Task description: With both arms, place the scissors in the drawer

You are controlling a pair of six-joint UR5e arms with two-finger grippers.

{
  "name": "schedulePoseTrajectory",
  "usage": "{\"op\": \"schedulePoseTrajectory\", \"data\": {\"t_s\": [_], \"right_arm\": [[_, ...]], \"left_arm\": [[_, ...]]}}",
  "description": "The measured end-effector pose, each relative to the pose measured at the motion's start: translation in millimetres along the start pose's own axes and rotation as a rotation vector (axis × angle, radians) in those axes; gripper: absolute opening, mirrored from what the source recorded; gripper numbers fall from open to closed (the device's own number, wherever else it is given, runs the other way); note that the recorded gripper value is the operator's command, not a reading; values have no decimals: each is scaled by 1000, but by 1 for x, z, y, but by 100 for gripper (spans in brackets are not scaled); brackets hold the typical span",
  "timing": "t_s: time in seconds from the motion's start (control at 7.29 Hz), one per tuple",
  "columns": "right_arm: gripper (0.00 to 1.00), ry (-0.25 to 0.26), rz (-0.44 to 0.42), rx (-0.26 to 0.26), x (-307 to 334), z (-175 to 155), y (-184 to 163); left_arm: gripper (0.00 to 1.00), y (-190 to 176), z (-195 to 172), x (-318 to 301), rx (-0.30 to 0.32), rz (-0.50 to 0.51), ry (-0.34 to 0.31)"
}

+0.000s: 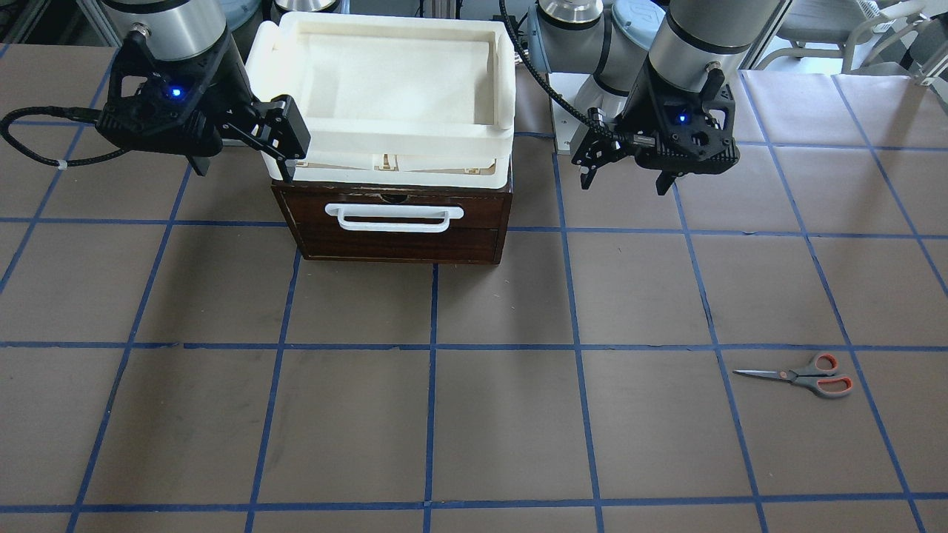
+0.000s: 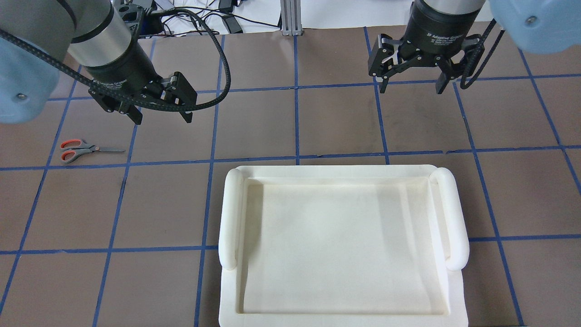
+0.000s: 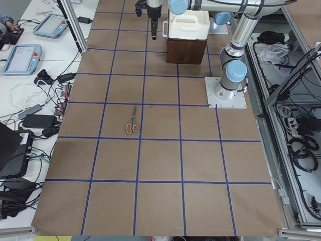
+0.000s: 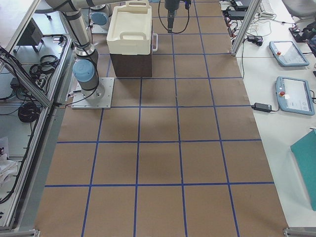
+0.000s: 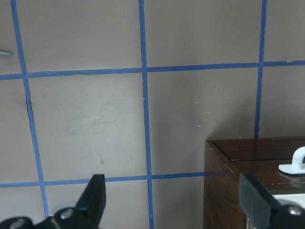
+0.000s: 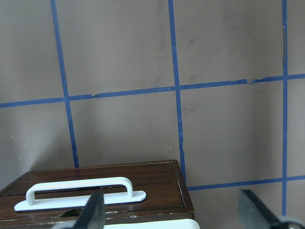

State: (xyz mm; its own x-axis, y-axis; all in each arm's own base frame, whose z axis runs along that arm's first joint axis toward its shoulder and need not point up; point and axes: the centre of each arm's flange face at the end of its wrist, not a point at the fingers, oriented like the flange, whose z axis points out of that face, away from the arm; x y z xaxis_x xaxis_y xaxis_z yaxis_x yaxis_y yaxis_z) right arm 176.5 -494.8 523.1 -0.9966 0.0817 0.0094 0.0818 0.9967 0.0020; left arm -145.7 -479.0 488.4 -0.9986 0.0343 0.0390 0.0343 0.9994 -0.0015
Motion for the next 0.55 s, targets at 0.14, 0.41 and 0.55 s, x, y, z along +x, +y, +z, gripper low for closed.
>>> {"op": "schedulePoseTrajectory", "data": {"t_s": [0.14,0.41,0.55], "right_arm": [[100,0,0,-1,0,0,0],[100,-9,-2,4,-1,-2,1],[100,-17,-3,20,-2,-4,0]], "left_arm": [[100,-1,1,-1,-1,4,0],[100,-4,1,-12,-3,17,-10],[100,-14,4,-35,-2,72,-47]]}}
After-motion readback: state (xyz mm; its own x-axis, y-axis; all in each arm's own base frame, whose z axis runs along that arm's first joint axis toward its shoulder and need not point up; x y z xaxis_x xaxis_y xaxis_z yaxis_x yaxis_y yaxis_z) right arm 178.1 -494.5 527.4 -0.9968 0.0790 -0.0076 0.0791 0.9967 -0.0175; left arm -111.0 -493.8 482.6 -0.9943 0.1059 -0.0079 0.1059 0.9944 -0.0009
